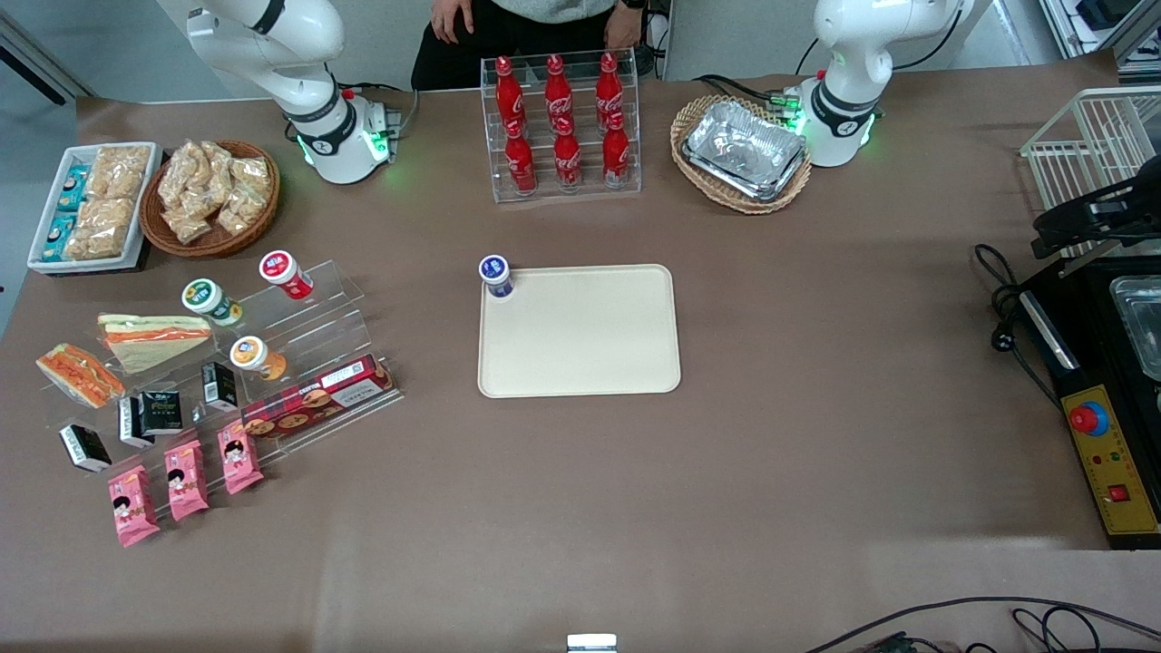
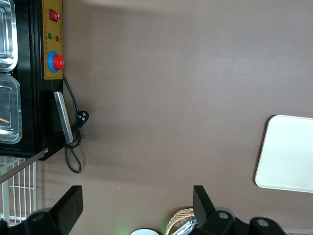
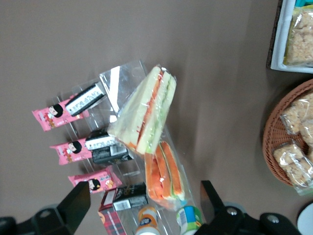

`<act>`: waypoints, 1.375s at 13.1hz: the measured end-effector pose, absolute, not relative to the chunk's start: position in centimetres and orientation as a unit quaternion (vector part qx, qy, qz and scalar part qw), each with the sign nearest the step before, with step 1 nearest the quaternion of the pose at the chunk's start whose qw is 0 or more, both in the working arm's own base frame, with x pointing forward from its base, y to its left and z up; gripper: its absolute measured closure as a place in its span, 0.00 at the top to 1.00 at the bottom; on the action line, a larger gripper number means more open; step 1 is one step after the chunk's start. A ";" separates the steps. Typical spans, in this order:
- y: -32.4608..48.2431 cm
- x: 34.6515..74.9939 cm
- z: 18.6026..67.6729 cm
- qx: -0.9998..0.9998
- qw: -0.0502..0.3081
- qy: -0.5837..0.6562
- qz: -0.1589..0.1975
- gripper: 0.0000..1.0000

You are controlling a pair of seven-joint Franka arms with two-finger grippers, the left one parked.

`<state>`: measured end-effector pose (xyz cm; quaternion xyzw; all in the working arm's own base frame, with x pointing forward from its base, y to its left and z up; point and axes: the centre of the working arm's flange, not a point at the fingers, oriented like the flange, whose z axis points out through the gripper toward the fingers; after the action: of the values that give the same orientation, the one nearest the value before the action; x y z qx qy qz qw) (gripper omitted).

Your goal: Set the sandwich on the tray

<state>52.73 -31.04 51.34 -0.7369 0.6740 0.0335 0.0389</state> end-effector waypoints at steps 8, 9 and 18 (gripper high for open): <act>-31.5 53.5 49.5 -0.702 0.046 0.709 0.039 1.00; -32.0 53.3 48.8 -0.696 0.049 0.715 0.045 1.00; -34.8 52.4 43.1 -0.677 0.066 0.731 0.056 1.00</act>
<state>52.45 -34.83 43.14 -0.6770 0.7309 0.0564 0.0658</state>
